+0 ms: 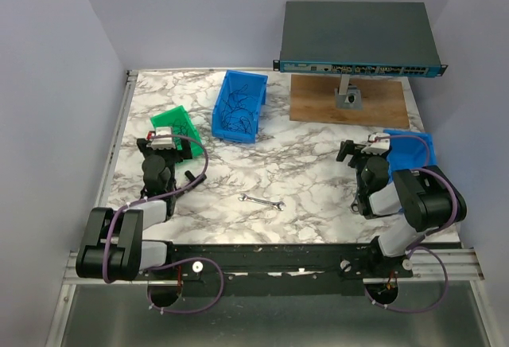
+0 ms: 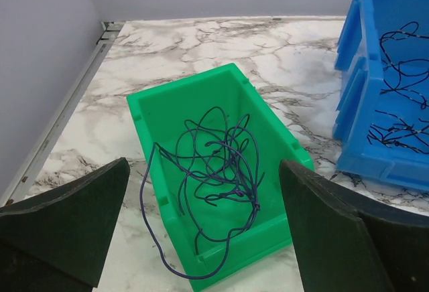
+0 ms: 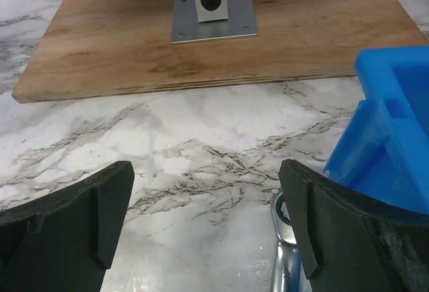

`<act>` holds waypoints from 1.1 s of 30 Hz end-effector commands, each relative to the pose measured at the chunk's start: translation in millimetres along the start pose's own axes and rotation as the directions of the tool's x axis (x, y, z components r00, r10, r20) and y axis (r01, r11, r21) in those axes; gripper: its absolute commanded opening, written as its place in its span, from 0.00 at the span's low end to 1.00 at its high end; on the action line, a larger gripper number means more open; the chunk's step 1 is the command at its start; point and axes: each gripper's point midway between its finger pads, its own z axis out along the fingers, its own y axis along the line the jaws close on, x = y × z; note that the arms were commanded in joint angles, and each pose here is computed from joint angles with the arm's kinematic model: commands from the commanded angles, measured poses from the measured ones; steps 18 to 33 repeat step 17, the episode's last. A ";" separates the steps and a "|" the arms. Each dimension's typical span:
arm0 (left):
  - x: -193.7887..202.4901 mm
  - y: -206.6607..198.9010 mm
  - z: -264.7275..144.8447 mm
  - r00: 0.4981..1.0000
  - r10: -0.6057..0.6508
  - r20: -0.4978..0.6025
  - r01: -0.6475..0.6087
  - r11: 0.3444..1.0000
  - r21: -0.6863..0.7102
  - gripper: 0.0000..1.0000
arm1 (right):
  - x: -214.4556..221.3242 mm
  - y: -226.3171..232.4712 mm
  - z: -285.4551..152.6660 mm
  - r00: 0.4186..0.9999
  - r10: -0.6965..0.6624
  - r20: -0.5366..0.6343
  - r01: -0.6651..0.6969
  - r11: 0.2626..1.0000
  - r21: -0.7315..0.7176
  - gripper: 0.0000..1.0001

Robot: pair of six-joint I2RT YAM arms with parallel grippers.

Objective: Untangle the cables

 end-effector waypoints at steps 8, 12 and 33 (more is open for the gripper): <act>-8.9 -8.7 0.2 0.999 0.005 0.043 -0.008 0.998 0.067 0.98 | -11.1 0.9 4.9 0.999 -0.002 0.041 0.002 1.000 -0.004 1.00; -8.8 -9.0 0.5 0.999 0.005 0.042 -0.008 0.998 0.068 0.98 | -11.0 0.8 5.0 0.999 -0.003 0.041 0.003 1.000 -0.004 1.00; -8.4 -7.7 1.2 0.999 0.001 0.037 -0.003 0.997 0.072 0.99 | -11.4 0.9 4.9 0.999 -0.001 0.043 0.002 1.000 -0.004 1.00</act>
